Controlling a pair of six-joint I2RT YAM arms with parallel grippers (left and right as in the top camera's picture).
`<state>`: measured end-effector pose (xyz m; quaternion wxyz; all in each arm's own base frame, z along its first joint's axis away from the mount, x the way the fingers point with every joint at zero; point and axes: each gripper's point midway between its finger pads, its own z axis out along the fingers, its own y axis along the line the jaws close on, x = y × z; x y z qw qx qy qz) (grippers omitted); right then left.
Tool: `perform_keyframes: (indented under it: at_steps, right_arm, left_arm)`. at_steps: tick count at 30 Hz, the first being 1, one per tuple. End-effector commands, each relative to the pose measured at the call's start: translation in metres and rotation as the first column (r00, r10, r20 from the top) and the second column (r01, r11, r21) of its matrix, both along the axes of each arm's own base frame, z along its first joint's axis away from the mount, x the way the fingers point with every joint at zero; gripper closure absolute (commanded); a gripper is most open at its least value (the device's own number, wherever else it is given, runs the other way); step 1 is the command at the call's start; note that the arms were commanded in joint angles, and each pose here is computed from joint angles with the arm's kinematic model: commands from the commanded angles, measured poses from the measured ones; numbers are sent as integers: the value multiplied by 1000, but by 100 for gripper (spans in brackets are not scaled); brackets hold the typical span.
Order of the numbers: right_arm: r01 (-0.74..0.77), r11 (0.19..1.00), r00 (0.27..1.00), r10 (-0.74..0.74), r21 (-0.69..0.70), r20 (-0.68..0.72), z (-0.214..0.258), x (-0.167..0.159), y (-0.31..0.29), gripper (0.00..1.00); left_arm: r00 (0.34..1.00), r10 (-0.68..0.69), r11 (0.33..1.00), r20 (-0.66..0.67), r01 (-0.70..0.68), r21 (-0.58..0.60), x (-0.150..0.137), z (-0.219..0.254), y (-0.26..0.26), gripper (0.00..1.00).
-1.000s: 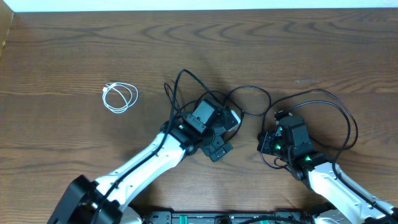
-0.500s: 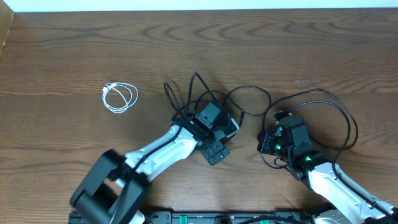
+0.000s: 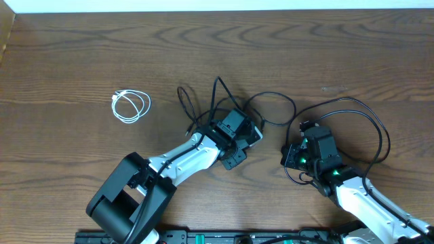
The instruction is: Untangle cables
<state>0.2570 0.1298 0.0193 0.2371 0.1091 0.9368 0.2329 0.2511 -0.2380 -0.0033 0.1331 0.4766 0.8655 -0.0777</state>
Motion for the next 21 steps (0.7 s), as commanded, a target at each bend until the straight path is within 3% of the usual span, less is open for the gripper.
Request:
perform_keyframes:
  at_steps: [1,4,7,21]
  right_arm:
    - [6,1000,1000,-6,0,0,-1,-2,0,98]
    - [5,1000,1000,-5,0,-1,-1,-2,0,99]
    - [5,1000,1000,-5,0,-1,-1,-2,0,99]
    - [5,1000,1000,-5,0,-2,-1,-2,0,99]
  left_arm:
    - [998,2,997,-69,3,75,-15,-23,15,81]
    - [996,0,997,-84,6,80,-19,-23,17,81]
    - [996,0,997,-88,7,81,-20,-24,17,92]
    - [996,12,997,-87,-5,77,-19,-23,16,92]
